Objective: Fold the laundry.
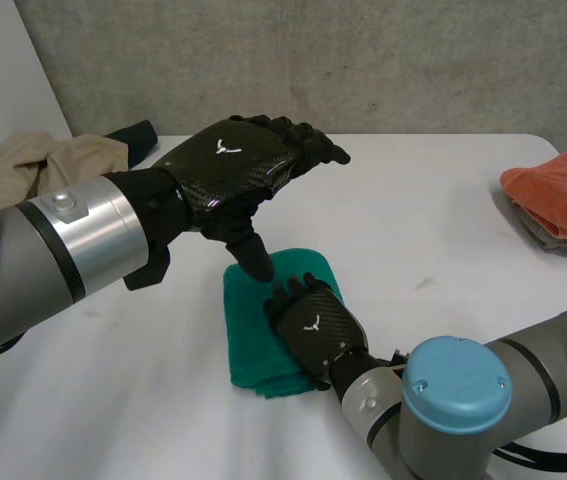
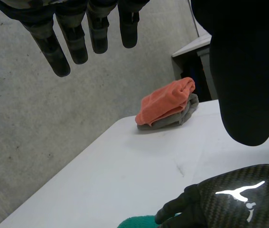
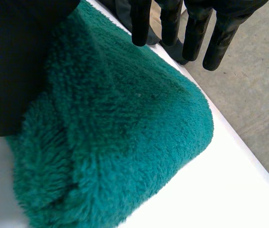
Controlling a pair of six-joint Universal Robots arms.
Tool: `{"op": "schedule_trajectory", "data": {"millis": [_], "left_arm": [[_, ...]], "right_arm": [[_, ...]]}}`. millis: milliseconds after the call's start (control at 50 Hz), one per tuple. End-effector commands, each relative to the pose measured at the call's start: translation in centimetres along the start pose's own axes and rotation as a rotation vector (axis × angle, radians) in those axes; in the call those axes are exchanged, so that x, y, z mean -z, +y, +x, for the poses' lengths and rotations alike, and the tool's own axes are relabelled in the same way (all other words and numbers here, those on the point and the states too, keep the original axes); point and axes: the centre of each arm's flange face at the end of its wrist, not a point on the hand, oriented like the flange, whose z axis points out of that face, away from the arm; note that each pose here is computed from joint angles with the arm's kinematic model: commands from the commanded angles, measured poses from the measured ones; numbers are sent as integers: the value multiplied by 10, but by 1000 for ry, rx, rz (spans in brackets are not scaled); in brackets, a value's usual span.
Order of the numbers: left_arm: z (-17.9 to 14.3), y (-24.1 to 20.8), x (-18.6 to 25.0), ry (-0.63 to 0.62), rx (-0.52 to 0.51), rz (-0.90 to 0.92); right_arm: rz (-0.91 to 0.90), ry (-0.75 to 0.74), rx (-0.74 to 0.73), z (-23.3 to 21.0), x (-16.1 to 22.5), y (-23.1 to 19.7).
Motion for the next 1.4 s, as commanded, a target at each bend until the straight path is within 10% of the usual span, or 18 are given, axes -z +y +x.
{"op": "schedule_trajectory", "data": {"millis": [20,600,980,1400], "left_arm": [[0,3,0,2,3,-9],[-2,13,2,-3,22,-35],[-8,13,5,-26,23,-35],[-9,0,7,-38,-4,15]], "right_arm": [[16,6,-4,2,-11,-1],[79,-55,-16,15,-60,-5],[30,159,-54,186,-37,49],[465,527,98,419,-15,12]]}}
